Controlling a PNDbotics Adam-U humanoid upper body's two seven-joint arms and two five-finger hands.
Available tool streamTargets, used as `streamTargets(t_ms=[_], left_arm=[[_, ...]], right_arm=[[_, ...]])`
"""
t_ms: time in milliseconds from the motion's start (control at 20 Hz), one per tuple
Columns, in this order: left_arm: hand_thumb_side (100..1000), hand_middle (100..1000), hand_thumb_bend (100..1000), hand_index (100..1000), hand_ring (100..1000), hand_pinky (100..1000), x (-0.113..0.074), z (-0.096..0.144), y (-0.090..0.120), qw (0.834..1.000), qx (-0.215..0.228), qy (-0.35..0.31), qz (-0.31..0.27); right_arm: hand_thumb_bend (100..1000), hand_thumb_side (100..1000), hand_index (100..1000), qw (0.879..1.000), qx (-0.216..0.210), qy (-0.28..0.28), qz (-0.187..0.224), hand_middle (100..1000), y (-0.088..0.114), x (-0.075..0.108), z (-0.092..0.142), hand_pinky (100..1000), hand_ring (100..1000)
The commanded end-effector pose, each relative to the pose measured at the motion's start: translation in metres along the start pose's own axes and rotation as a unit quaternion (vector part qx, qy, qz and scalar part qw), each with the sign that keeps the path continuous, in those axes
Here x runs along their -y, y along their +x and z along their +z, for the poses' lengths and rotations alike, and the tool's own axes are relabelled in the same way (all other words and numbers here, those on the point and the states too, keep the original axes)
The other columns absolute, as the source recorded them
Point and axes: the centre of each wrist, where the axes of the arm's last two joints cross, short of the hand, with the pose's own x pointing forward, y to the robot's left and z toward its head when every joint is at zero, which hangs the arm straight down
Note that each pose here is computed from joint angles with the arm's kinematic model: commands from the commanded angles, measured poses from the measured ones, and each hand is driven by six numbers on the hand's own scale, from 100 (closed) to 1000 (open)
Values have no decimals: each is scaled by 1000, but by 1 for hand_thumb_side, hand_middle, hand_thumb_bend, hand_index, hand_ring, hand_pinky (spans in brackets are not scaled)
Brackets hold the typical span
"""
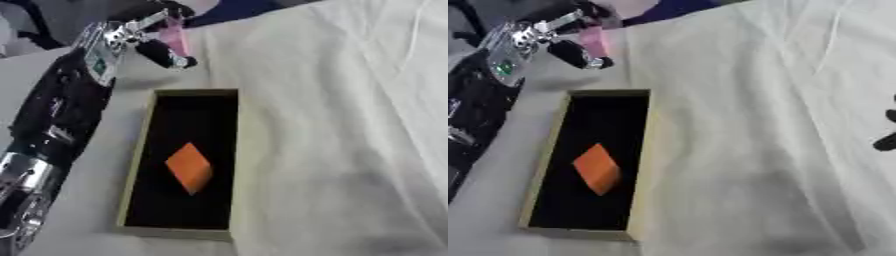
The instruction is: Pick up objects on the table and place them in the box.
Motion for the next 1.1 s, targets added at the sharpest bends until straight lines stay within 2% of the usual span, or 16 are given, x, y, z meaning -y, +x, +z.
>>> streamTargets(t_ms=[50, 450, 600, 650, 800, 1100], left_arm=[[256, 888, 550, 946, 961, 841, -27, 10, -14, 999, -27, 34, -28], [240, 891, 538, 946, 961, 848, -31, 18, -30, 993, -83, 72, -46], [180, 887, 507, 943, 958, 845, -32, 21, -36, 991, -99, 78, -47], [136, 888, 493, 944, 957, 844, -33, 23, -39, 990, -104, 77, -46], [100, 891, 477, 948, 956, 843, -35, 26, -44, 990, -112, 71, -41], [100, 890, 457, 951, 952, 836, -40, 31, -51, 989, -125, 65, -34]], right_arm=[[100, 654, 893, 1000, 10, 15, 11, 571, 2, 5, -5, 897, 962], [100, 661, 891, 1000, 8, 21, 14, 564, 2, 3, -5, 898, 962], [100, 664, 892, 1000, 9, 22, 15, 563, 2, 2, -5, 898, 963], [100, 665, 892, 1000, 9, 23, 16, 563, 2, 2, -5, 898, 963], [100, 669, 892, 1000, 10, 24, 18, 561, 2, 1, -6, 898, 963], [100, 673, 892, 999, 15, 29, 20, 559, 2, 0, -9, 898, 964]])
